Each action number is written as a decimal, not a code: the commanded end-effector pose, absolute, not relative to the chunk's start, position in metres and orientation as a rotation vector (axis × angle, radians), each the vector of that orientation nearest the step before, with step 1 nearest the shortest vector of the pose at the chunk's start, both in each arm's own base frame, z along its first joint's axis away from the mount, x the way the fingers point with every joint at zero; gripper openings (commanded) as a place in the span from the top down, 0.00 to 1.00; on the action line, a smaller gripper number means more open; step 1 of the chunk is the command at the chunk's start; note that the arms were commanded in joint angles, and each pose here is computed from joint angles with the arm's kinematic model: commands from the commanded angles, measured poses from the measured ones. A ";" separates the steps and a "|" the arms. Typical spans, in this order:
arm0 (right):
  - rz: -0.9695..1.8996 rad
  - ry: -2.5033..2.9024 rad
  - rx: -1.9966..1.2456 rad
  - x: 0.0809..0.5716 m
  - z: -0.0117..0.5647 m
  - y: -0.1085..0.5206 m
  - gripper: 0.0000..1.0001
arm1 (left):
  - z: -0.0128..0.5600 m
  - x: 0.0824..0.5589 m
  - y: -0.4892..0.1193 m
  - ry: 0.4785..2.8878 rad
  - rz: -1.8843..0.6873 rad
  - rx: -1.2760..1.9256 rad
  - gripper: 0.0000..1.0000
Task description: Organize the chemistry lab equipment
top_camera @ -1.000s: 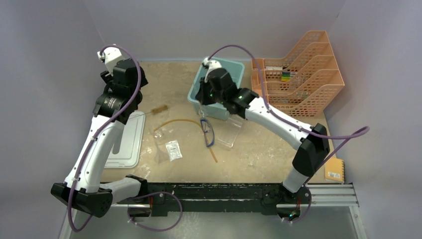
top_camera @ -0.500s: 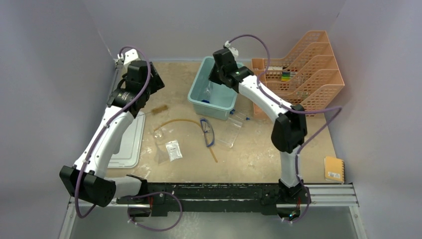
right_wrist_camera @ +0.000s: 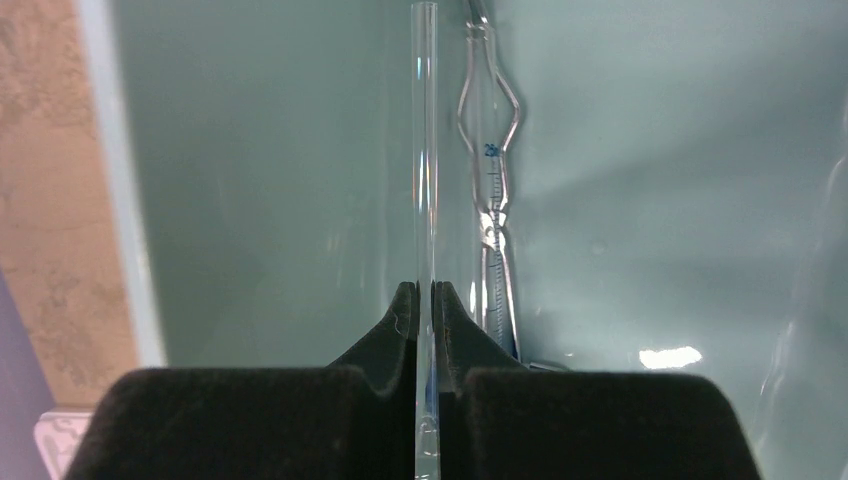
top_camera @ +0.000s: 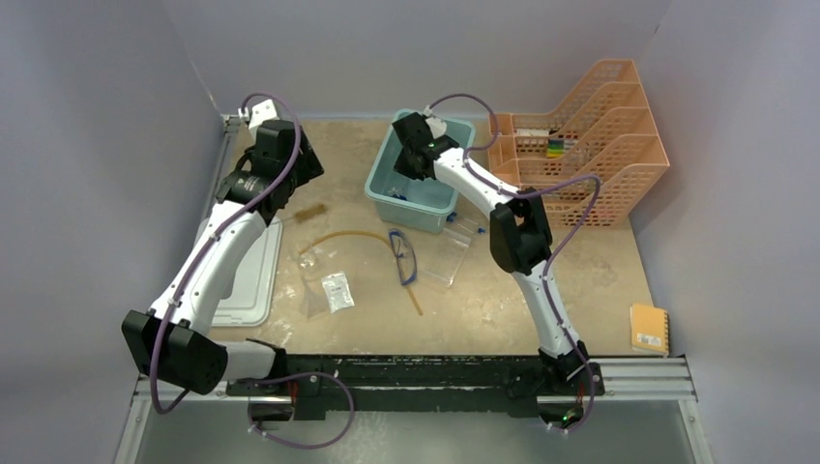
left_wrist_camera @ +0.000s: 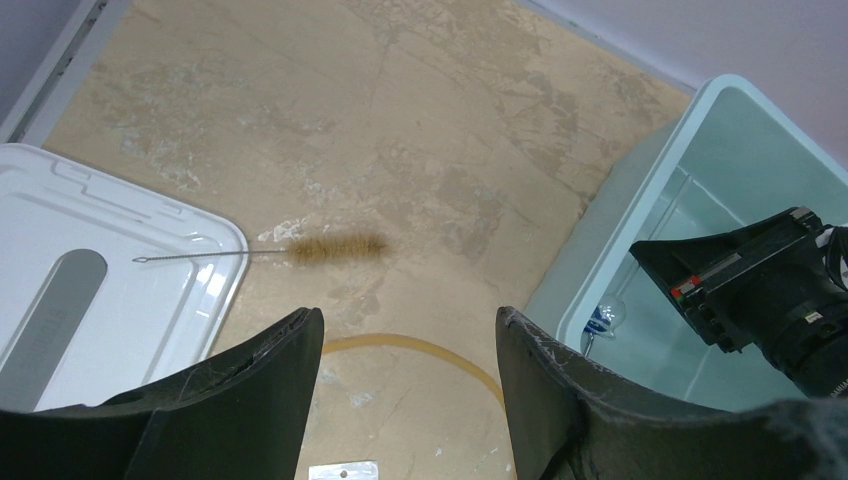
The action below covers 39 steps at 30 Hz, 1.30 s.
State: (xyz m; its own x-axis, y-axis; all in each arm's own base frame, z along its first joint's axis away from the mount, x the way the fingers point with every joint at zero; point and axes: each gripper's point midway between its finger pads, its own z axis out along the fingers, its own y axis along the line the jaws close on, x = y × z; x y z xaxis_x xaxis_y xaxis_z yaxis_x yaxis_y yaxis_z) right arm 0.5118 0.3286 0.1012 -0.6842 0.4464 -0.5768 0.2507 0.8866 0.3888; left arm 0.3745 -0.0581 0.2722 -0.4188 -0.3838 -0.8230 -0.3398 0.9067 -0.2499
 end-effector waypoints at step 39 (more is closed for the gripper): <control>0.515 2.089 0.146 0.483 0.249 0.314 0.45 | 0.283 0.384 -0.067 2.017 -0.116 -0.491 0.34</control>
